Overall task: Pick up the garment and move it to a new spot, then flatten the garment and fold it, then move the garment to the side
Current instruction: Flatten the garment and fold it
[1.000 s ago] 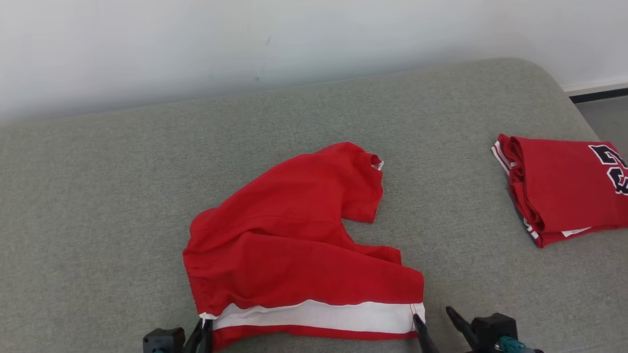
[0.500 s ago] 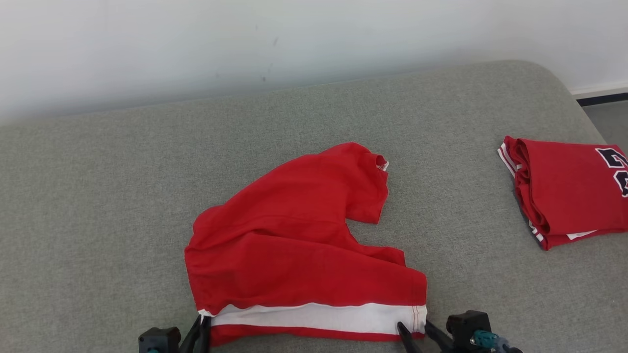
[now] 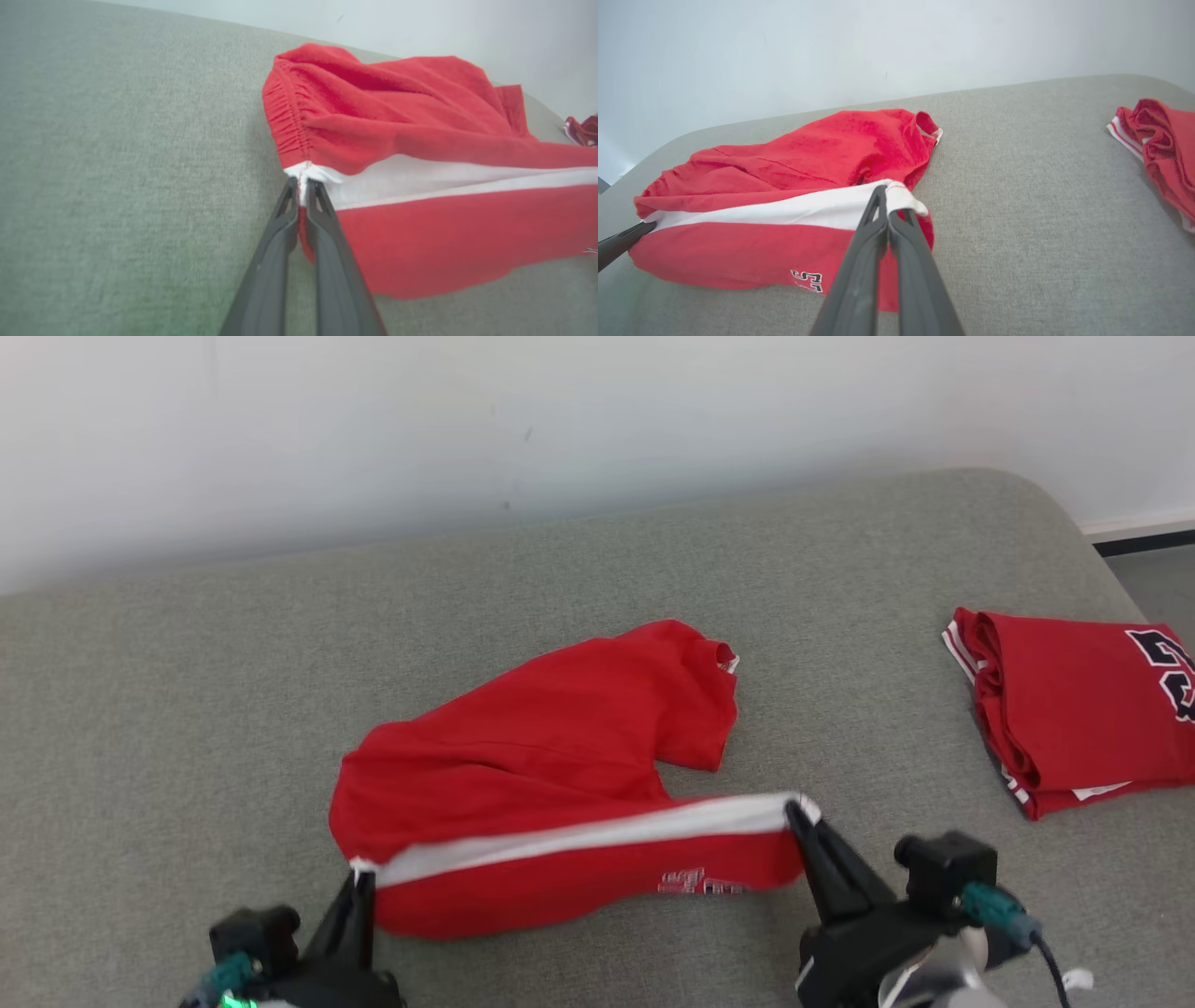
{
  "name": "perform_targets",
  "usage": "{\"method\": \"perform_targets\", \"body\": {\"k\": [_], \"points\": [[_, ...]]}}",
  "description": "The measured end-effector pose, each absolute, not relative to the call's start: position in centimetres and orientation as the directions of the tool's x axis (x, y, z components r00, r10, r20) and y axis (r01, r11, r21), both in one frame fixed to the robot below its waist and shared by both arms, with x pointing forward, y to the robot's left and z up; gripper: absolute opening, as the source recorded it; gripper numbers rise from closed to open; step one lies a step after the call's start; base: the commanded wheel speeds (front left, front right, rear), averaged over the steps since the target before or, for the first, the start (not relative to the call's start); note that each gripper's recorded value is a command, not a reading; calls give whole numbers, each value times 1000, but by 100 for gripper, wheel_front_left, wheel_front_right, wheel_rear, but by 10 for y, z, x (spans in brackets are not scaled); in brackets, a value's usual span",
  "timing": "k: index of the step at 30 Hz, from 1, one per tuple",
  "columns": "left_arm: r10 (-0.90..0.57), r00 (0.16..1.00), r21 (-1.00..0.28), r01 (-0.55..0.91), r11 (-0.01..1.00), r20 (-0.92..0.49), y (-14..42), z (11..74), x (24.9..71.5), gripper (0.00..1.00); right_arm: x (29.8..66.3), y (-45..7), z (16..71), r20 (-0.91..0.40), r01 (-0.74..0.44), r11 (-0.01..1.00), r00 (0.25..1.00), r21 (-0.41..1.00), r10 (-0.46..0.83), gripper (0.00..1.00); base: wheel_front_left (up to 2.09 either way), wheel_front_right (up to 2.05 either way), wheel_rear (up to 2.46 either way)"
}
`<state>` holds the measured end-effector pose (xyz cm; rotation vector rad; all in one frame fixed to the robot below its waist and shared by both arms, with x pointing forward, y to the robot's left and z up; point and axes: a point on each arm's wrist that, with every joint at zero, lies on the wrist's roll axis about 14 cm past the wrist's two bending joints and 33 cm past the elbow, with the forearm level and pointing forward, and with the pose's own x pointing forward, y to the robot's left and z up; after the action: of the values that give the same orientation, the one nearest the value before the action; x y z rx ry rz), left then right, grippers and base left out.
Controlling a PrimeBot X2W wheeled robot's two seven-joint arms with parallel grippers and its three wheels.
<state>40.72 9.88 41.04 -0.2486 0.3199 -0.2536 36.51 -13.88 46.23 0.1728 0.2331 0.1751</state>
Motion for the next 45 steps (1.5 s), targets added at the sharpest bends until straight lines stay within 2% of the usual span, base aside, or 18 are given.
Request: {"method": "perform_targets", "body": {"k": [3,6,11,13,19,25,29,35,41,45], "points": [[-303,933,-302,237,923,-194,95,437,425,0,380,-142,498,-104,-169,971,977,171,188,0,0,0,0],[-344,935,-327,298,897,-91,83,480,452,0,400,-132,534,-29,-230,970,972,83,233,0,0,0,0],[-376,926,-396,352,848,18,68,531,484,0,429,-121,577,54,-298,955,953,-3,297,0,0,0,0],[-384,922,-414,367,833,46,63,548,498,0,444,-118,591,70,-320,946,944,-52,323,0,0,0,0],[-416,907,-333,411,849,61,56,584,549,0,503,-121,630,97,-326,932,934,-155,343,0,0,0,0],[-333,937,-434,346,832,109,68,609,605,0,560,-126,642,91,-313,916,935,-250,344,0,0,0,0],[-298,940,-451,342,825,168,70,623,632,0,588,-134,649,127,-286,913,934,-291,333,0,0,0,0],[-249,918,-483,377,790,308,66,656,657,0,620,-162,687,293,-164,927,917,-339,270,0,0,0,0],[-144,869,-533,413,739,474,79,702,663,0,625,-186,743,483,-22,944,855,-330,189,0,0,0,0],[-106,827,-543,453,707,552,87,720,660,0,621,-188,766,556,43,933,812,-357,175,0,0,0,0]]}}
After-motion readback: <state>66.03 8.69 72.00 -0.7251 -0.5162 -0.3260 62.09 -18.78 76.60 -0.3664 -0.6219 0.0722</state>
